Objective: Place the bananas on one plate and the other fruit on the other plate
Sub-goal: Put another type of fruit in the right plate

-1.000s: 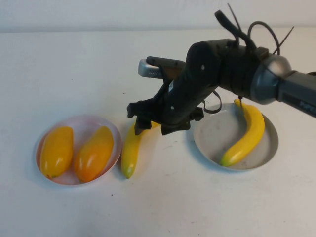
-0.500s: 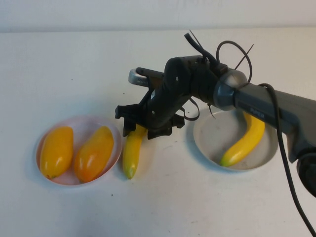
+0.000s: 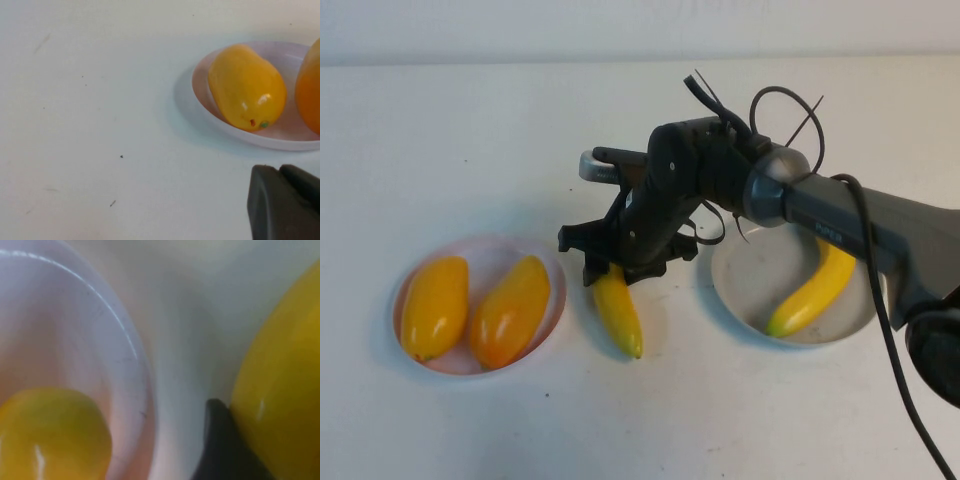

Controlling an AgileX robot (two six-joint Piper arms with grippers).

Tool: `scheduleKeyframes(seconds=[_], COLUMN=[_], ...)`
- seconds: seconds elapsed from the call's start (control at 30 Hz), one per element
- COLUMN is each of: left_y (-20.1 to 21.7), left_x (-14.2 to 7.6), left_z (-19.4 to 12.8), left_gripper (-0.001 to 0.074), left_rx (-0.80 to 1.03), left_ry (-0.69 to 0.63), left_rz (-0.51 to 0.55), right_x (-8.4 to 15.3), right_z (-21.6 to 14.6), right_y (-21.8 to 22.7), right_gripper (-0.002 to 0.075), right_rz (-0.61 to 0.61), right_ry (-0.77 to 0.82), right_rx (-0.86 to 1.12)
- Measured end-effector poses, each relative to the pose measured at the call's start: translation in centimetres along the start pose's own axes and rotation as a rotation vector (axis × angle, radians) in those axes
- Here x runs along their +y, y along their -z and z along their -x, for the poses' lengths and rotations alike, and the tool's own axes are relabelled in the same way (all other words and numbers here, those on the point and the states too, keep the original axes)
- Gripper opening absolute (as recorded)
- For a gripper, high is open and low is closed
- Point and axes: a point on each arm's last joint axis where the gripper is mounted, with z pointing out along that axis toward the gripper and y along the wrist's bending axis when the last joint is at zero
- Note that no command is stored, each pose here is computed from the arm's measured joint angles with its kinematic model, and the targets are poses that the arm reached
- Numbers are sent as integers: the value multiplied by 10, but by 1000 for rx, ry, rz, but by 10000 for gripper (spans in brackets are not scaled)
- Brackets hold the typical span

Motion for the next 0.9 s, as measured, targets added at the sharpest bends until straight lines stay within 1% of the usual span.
scheduleKeyframes(seconds=[0.13,0.23,0.3,0.37,0.43,0.47,0.5,0.57,0.63,0.7,0.9], left_y=[0,0,0,0,0,0,0,0,0,0,0], left_x=[0,0,0,0,0,0,0,0,0,0,0], left_z=[0,0,0,0,0,0,0,0,0,0,0], left_gripper=[-4,-4,-4,-4,-4,-4,-4,-4,-4,-4,-4], left_rx=[0,0,0,0,0,0,0,0,0,0,0], left_ry=[0,0,0,0,0,0,0,0,0,0,0], left_rz=[0,0,0,0,0,0,0,0,0,0,0], right_x=[2,5,1,-10,-26,-38,-43,-64,-76,-84,-96], right_z=[0,-2,-4,-6,-9,-12,-13,-20,-26,-32,-33], right_y=[19,55,85,109,124,130,132,127,118,108,97], right_gripper=[320,320,320,320,320,320,320,320,320,320,320], right_rz=[-30,-56,-65,-80,-97,-110,-114,-149,-176,-196,-218], right_ry=[34,74,68,33,-27,-76,-100,-175,-223,-251,-277], right_rx=[3,-32,-74,-115,-147,-154,-161,-142,-110,-83,-64])
